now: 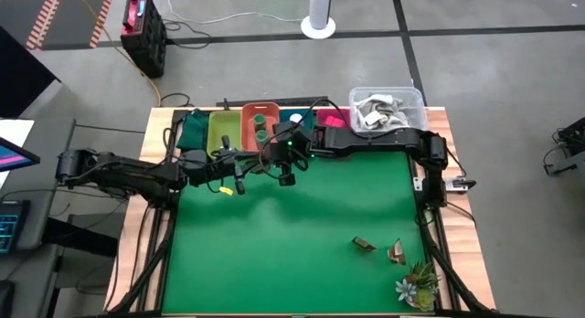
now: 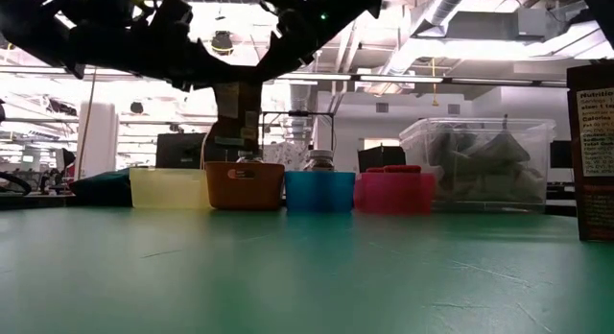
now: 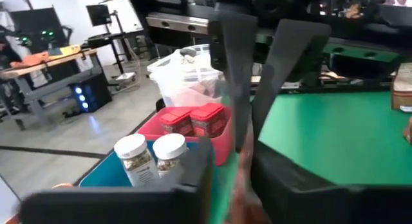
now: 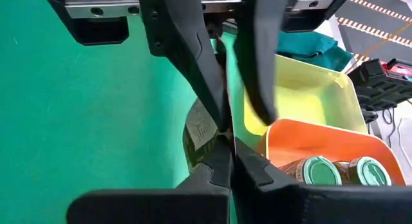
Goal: Sort spices by type
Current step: Put the top left orange spice pack into the yellow bin
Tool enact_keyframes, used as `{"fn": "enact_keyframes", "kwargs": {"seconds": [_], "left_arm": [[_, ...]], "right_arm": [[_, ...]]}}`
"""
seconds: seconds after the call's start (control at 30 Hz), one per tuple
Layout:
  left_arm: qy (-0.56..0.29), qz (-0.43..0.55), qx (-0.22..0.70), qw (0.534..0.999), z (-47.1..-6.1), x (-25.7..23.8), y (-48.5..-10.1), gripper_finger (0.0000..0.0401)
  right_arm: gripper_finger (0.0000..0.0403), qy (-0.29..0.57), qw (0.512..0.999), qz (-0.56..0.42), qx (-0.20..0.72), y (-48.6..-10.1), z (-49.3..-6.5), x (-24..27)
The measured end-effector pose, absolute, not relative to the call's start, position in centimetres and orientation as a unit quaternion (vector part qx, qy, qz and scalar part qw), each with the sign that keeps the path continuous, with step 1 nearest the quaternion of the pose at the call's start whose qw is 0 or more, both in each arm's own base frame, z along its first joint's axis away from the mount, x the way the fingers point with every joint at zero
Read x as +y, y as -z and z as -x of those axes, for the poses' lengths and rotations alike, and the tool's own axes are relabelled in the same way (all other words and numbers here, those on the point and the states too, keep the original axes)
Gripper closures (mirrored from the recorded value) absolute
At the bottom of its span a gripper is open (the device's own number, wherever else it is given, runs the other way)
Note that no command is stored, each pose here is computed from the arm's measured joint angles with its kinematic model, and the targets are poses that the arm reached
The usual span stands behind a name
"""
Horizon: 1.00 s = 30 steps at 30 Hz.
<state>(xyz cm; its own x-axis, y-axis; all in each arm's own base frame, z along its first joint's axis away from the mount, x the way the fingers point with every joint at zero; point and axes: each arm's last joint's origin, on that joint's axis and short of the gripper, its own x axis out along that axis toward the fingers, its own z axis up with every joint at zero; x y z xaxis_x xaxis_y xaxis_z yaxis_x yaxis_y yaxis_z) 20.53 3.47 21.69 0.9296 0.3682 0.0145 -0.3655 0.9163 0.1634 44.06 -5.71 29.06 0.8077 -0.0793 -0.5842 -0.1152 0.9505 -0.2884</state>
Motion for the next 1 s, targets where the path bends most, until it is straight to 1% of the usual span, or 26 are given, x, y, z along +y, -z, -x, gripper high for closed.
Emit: {"fn": "enact_keyframes", "kwargs": {"seconds": [0.1, 0.17, 0.33, 0.47, 0.6, 0.7, 0.8, 0.93, 1.0], "left_arm": [[-0.185, -0.085, 0.012, 0.979, -20.5, 3.5, -21.6, 0.0380], [-0.183, -0.086, 0.011, 0.979, -20.5, 3.5, -21.6, 0.0393], [-0.181, -0.079, 0.012, 0.980, -20.6, 3.4, -21.6, 0.0400], [-0.188, -0.072, 0.010, 0.979, -20.5, 3.5, -21.6, 0.0400], [-0.239, -0.072, 0.016, 0.968, -20.4, 3.8, -21.5, 0.0400], [-0.295, -0.074, 0.029, 0.952, -20.0, 4.1, -21.1, 0.0401], [-0.319, -0.072, 0.026, 0.945, -19.6, 4.4, -21.2, 0.0401], [-0.330, -0.065, 0.011, 0.942, -18.8, 4.6, -22.0, 0.0401], [-0.352, -0.061, 0.012, 0.934, -18.1, 4.7, -22.4, 0.0401]], "right_arm": [[0.0375, -0.008, 0.938, 0.158, 0.308, -29.1, -44.1, -5.7], [0.0365, -0.007, 0.939, 0.156, 0.307, -29.1, -44.1, -5.5], [0.0324, -0.016, 0.933, 0.165, 0.320, -29.1, -43.9, -5.2], [0.0271, -0.017, 0.928, 0.162, 0.334, -30.0, -42.8, -5.4], [0.0208, 0.005, 0.925, 0.152, 0.347, -31.6, -41.2, -5.8], [0.0171, 0.022, 0.922, 0.132, 0.363, -33.3, -39.3, -5.7], [0.0155, 0.030, 0.921, 0.099, 0.375, -34.8, -37.4, -5.2], [0.0154, 0.030, 0.919, 0.069, 0.386, -36.3, -35.4, -3.9], [0.0154, 0.024, 0.919, 0.066, 0.388, -36.9, -34.7, -3.2]]}}
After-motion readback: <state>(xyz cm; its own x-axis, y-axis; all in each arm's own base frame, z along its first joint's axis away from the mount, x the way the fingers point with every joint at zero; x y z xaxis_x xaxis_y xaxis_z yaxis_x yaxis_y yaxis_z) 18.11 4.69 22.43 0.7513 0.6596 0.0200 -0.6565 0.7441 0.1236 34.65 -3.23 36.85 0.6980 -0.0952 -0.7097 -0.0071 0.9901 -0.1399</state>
